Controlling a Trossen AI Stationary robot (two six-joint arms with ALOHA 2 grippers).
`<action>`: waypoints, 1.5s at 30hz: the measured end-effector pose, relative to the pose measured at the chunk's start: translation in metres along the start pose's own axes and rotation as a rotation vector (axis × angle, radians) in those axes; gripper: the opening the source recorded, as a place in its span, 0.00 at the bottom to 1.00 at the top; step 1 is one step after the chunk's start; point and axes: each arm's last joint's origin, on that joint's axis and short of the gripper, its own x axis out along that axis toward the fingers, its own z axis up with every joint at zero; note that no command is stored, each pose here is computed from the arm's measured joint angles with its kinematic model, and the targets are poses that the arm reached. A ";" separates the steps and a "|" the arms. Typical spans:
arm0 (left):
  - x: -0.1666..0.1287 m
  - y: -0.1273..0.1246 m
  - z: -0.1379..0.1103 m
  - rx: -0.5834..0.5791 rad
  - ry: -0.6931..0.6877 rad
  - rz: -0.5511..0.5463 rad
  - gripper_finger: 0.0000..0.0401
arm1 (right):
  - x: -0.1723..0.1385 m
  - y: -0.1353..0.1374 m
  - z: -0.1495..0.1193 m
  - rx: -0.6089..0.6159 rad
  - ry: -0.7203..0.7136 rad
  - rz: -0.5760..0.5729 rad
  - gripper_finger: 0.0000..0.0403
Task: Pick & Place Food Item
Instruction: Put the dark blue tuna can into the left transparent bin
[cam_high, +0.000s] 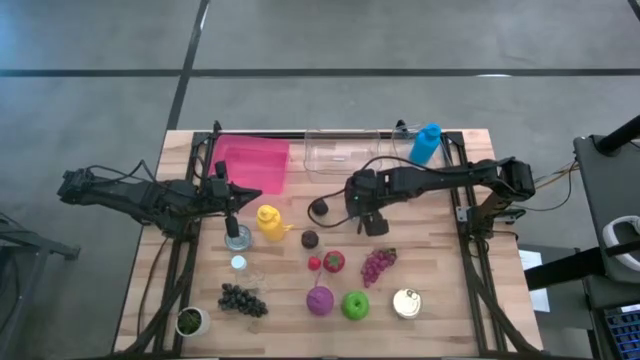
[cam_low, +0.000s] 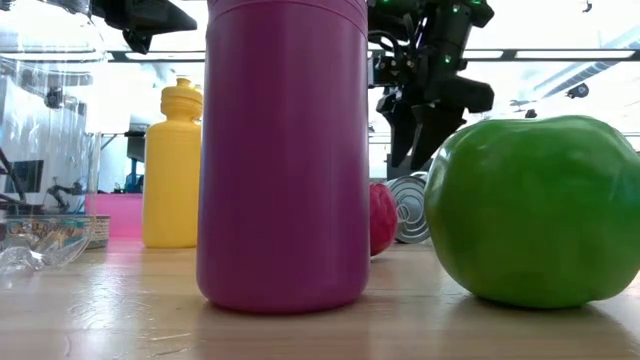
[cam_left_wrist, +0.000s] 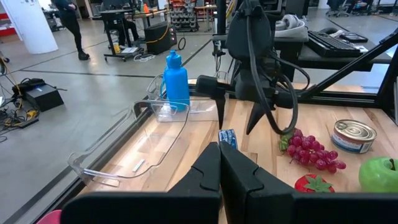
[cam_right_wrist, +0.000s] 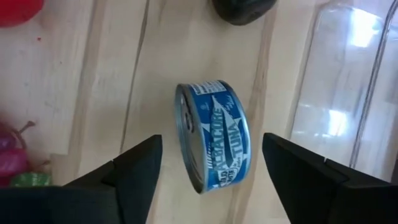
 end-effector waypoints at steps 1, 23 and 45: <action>0.000 0.000 0.000 0.000 0.000 0.000 0.00 | 0.000 -0.001 0.000 -0.001 0.000 -0.001 0.70; 0.000 0.000 0.000 0.000 0.000 0.000 0.00 | 0.028 -0.008 -0.019 -0.026 -0.042 0.054 0.82; 0.000 0.000 0.000 0.000 0.000 0.000 0.00 | 0.038 -0.009 -0.024 -0.045 -0.069 0.037 0.56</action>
